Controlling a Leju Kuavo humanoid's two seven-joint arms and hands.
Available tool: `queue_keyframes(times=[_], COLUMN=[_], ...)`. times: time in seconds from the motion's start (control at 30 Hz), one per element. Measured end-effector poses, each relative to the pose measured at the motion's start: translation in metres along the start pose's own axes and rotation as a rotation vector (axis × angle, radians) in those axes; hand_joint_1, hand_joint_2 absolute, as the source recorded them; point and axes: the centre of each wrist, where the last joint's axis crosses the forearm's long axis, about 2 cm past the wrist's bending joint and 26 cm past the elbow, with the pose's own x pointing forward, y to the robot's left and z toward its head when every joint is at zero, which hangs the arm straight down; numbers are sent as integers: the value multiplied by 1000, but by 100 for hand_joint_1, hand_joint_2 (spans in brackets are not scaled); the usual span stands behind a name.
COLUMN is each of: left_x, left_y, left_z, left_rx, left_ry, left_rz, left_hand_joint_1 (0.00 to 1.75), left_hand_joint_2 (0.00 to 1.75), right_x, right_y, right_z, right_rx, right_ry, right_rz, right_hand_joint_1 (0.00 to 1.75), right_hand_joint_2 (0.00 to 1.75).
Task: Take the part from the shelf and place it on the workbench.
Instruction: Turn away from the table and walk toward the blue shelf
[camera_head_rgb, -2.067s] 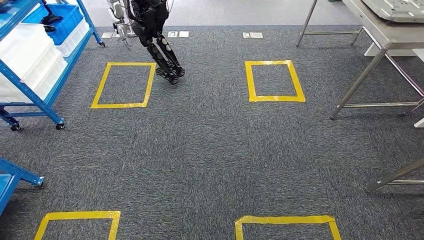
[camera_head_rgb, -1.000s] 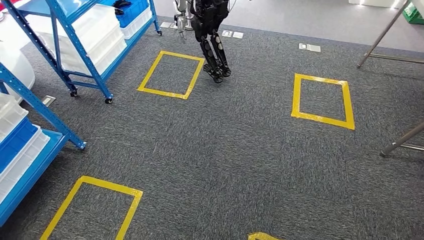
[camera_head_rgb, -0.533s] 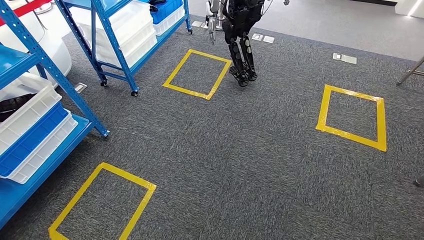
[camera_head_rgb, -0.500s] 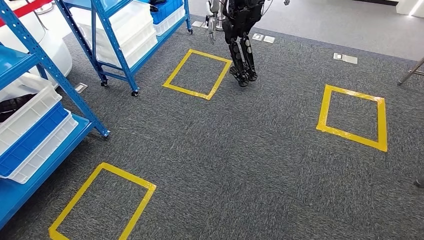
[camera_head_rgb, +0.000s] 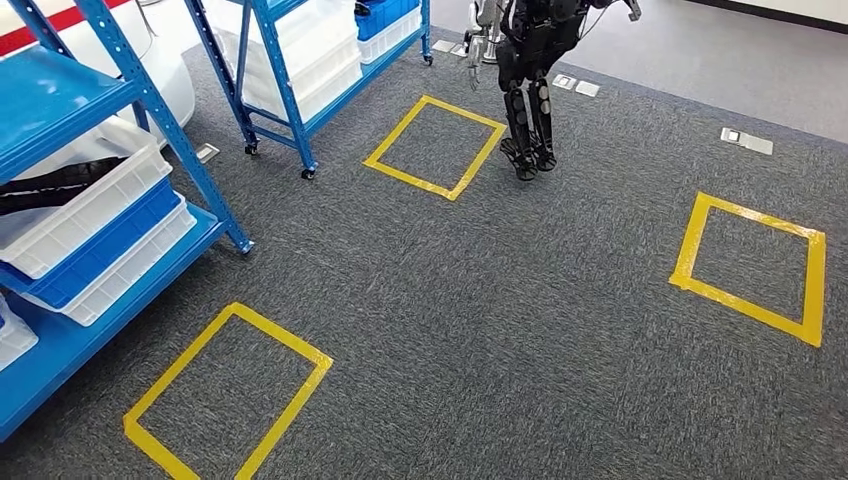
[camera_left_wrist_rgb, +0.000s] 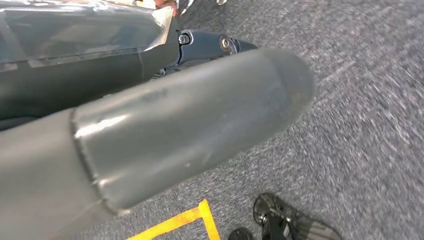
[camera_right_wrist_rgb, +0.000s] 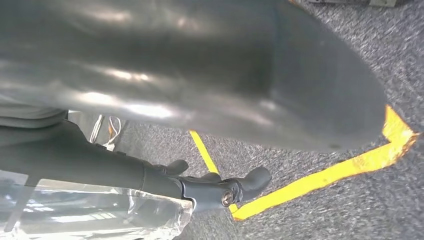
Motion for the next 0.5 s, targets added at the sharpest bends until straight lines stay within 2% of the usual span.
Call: queue_keyframes(times=[0.5], left_x=[-3], left_y=[-1], left_z=[1], left_rx=[2], left_ry=[12], left_rz=[-3], left_hand_joint_1=[0], left_hand_joint_2=[0], right_x=[-1], right_y=[-1], right_z=[0], right_rx=[-3], right_ry=[-1], right_rz=[28], right_hand_joint_1=[0], right_hand_joint_2=[0])
